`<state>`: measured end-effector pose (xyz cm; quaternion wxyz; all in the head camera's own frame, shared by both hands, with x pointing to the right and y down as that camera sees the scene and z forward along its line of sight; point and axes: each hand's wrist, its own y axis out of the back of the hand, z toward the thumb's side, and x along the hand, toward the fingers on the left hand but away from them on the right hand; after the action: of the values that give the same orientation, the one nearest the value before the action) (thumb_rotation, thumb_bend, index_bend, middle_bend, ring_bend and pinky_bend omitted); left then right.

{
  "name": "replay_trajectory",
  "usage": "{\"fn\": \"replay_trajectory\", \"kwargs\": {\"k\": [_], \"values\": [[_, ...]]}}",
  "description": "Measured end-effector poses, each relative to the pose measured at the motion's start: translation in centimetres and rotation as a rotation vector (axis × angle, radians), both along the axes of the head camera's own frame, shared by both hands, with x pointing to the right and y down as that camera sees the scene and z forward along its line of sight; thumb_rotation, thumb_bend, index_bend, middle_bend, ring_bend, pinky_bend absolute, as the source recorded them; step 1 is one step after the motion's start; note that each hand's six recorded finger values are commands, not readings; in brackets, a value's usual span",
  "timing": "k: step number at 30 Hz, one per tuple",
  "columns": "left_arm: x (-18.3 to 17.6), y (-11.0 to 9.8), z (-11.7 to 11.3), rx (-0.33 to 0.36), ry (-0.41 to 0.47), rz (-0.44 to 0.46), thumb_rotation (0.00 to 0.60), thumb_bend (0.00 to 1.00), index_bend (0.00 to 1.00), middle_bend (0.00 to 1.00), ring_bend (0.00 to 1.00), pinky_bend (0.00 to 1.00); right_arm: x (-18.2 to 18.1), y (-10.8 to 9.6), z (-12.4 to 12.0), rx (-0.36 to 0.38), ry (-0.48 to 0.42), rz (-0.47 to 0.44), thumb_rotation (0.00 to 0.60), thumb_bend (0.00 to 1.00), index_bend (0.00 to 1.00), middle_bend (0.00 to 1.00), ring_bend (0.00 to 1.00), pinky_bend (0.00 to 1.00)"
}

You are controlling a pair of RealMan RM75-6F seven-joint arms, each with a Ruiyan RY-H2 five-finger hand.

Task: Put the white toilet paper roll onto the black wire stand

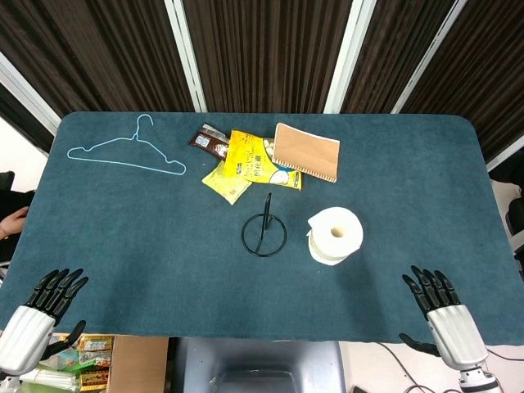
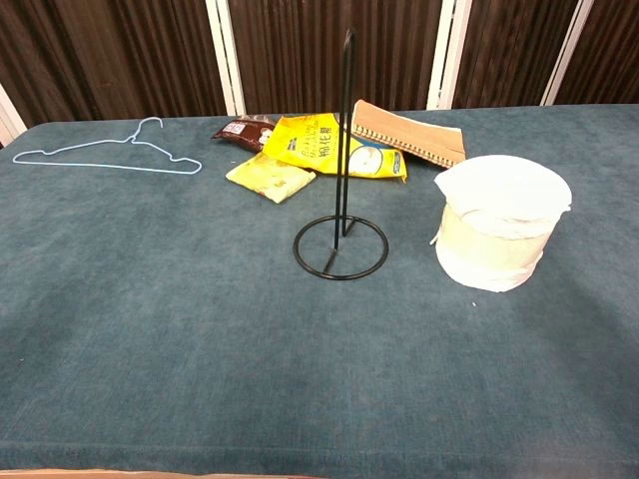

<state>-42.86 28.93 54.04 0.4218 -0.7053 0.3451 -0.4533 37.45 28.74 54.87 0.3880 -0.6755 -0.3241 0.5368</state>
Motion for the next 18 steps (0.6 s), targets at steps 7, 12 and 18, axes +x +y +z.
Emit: {"fn": "replay_trajectory", "kwargs": {"k": [7, 12, 18], "values": [[0.2, -0.3, 0.1, 0.001, 0.018, 0.001, 0.6, 0.39, 0.0, 0.04, 0.01, 0.09, -0.2, -0.4, 0.5, 0.0, -0.015, -0.006, 0.6, 0.18, 0.0, 0.0, 0.0, 0.0], [0.2, -0.4, 0.3, -0.006, 0.015, 0.002, 0.6, 0.39, 0.0, 0.04, 0.01, 0.09, -0.8, -2.9, 1.6, 0.011, -0.029, -0.011, 0.6, 0.17, 0.0, 0.0, 0.0, 0.0], [-0.4, -0.2, -0.2, 0.01, -0.002, -0.018, 0.6, 0.39, 0.0, 0.04, 0.01, 0.09, -2.6, -8.3, 4.1, -0.005, -0.033, -0.025, 0.6, 0.13, 0.0, 0.0, 0.0, 0.0]]}}
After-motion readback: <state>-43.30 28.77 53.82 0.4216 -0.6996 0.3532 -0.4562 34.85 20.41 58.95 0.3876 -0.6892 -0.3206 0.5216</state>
